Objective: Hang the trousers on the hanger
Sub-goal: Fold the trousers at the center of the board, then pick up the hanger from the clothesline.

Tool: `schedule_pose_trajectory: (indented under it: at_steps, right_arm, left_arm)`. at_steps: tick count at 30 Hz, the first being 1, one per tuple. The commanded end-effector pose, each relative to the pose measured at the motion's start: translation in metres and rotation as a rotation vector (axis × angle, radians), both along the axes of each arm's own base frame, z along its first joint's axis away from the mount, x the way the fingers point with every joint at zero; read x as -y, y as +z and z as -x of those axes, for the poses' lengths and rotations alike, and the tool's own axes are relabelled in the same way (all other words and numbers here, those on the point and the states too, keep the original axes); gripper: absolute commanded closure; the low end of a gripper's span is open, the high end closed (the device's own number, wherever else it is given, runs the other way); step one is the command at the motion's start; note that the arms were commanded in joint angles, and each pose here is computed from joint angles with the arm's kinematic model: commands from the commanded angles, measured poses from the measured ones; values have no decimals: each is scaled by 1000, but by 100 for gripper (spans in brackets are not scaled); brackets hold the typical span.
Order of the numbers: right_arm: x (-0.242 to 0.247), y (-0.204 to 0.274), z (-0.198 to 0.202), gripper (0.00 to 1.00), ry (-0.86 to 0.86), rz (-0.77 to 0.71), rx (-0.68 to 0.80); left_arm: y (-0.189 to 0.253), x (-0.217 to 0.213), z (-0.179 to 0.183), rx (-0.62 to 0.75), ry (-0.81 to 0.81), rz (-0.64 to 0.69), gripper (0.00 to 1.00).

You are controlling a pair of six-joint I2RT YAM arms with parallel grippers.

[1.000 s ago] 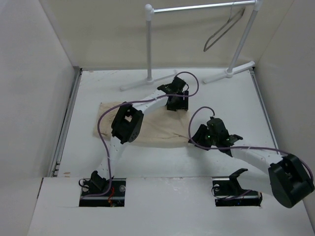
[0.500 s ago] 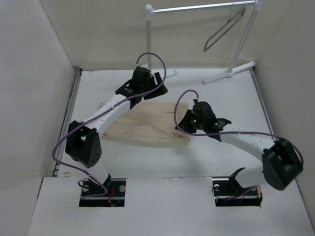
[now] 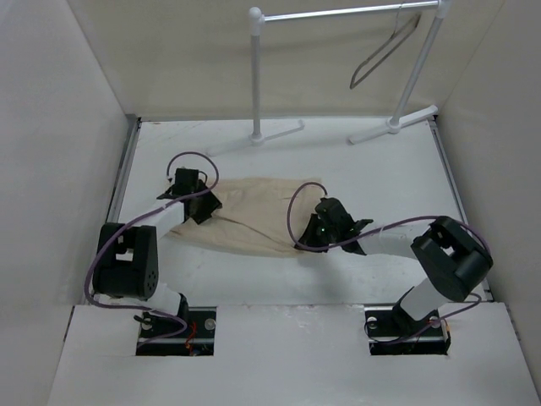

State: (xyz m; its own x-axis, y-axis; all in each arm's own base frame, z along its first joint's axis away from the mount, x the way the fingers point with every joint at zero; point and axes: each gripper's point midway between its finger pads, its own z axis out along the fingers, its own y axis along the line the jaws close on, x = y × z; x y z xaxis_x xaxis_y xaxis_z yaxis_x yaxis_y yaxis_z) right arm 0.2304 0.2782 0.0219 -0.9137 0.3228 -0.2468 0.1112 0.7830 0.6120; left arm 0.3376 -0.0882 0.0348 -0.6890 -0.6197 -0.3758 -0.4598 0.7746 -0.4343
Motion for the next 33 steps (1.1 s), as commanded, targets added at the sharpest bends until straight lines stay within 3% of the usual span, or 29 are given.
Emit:
schedule_pose_trajectory:
  at_steps: [1, 4, 9, 14, 19, 22, 24, 27, 29, 32, 33]
  right_arm:
    - [-1, -3, -11, 87, -28, 5, 46]
    - [-1, 15, -15, 82, -34, -17, 73]
    - [4, 67, -14, 61, -33, -79, 149]
    - [17, 54, -29, 63, -72, -67, 123]
    - [42, 17, -41, 75, -171, 2, 57]
    - [41, 32, -43, 74, -159, -27, 79]
    - [38, 67, -50, 66, -135, -63, 151]
    - [42, 135, -58, 41, -105, -99, 267]
    - [47, 183, -63, 29, -80, -121, 357]
    - [67, 242, -84, 26, -99, -137, 480]
    - [77, 266, -97, 32, -126, -144, 532]
  left_arm:
    - [15, -27, -15, 95, 96, -18, 56]
    - [28, -31, -16, 123, 119, -2, 54]
    - [56, -29, -10, 166, 119, 7, 50]
    - [65, -37, -1, 168, 152, -20, 50]
    - [72, -36, 1, 171, 153, -72, 50]
    - [63, -39, 5, 143, 156, -103, 50]
    - [55, -47, 13, 111, 178, -120, 52]
    - [63, -52, 16, 127, 194, -124, 55]
    - [76, -52, 13, 159, 195, -129, 66]
    - [103, -41, 3, 218, 167, -132, 86]
    - [111, -33, -1, 234, 144, -134, 89]
